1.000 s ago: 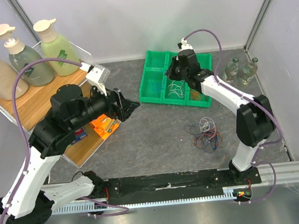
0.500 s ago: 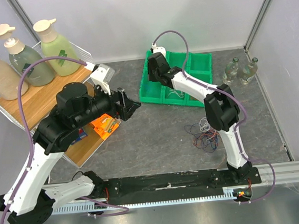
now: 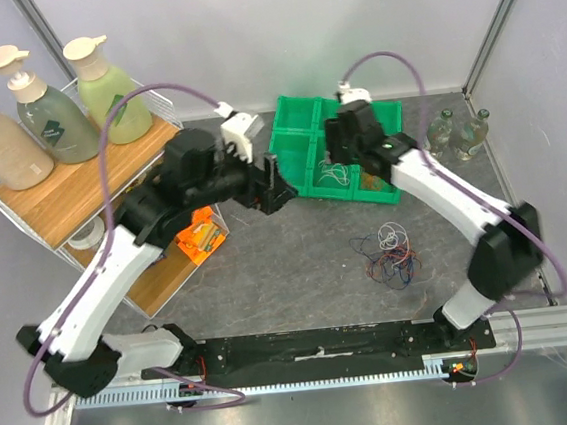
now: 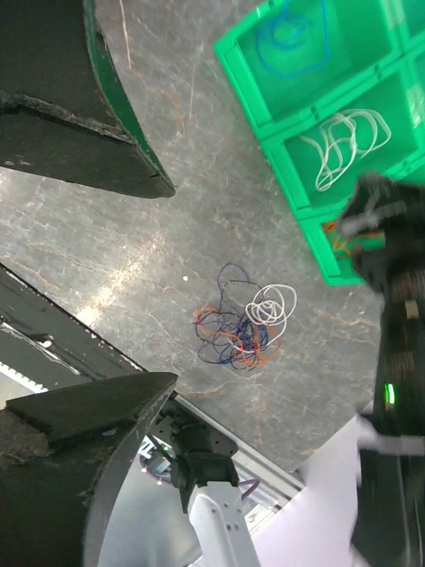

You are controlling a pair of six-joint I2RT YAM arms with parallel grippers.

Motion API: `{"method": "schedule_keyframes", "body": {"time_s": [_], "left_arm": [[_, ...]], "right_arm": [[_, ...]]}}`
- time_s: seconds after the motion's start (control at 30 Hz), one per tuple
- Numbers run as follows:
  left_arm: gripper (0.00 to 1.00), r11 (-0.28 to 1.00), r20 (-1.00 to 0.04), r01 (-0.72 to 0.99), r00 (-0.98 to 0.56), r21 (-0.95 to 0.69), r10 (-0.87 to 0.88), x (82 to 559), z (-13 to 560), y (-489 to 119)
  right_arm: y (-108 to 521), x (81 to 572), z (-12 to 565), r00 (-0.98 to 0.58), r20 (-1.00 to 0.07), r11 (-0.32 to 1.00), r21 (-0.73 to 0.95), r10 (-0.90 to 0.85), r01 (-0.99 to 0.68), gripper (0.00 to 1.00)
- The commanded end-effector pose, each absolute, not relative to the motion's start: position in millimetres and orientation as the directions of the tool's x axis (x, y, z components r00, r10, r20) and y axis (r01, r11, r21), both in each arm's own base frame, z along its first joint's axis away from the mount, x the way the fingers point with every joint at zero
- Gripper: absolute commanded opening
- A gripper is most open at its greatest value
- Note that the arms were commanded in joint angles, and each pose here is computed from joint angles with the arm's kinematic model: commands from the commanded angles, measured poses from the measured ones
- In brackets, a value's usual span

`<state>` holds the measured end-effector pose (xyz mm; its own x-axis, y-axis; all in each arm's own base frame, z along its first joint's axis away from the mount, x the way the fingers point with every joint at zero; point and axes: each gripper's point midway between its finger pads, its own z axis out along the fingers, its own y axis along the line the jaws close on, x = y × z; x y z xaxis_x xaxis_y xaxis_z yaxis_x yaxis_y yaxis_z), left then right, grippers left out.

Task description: Untangle the cables

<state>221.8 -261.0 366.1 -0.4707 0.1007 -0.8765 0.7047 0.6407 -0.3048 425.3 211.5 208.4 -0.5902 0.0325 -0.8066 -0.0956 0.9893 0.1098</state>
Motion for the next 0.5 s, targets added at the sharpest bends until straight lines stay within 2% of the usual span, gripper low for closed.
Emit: {"method": "schedule_keyframes", "body": {"time_s": [0.0,0.13,0.23,0.33,0.47], "left_arm": [[0.84,0.531,-0.851,0.758,-0.511,-0.379,0.121,228.3,364.3,-300.8],[0.83,0.550,-0.755,0.691,-0.637,-0.470,0.155,237.1,321.4,-318.6],[0.80,0.525,-0.638,0.635,-0.742,-0.567,0.207,234.2,289.6,-338.2],[0.76,0.498,-0.507,0.566,-0.820,-0.657,0.264,223.5,265.0,-352.8],[0.76,0.516,-0.445,0.531,-0.846,-0.672,0.292,221.0,241.7,-360.4]], "right_arm": [[151.8,356.2,181.3,-0.706,-0.706,0.991,0.126,0.061,-0.040,0.65],[106.6,304.6,159.1,-0.755,-0.636,0.986,0.134,0.159,0.095,0.67],[72.9,280.6,154.3,-0.751,-0.610,0.966,0.128,0.254,0.224,0.71],[43.8,259.2,134.7,-0.787,-0.521,0.936,0.072,0.331,0.345,0.73],[25.1,241.4,105.3,-0.817,-0.413,0.899,0.014,0.403,0.437,0.76]]}}
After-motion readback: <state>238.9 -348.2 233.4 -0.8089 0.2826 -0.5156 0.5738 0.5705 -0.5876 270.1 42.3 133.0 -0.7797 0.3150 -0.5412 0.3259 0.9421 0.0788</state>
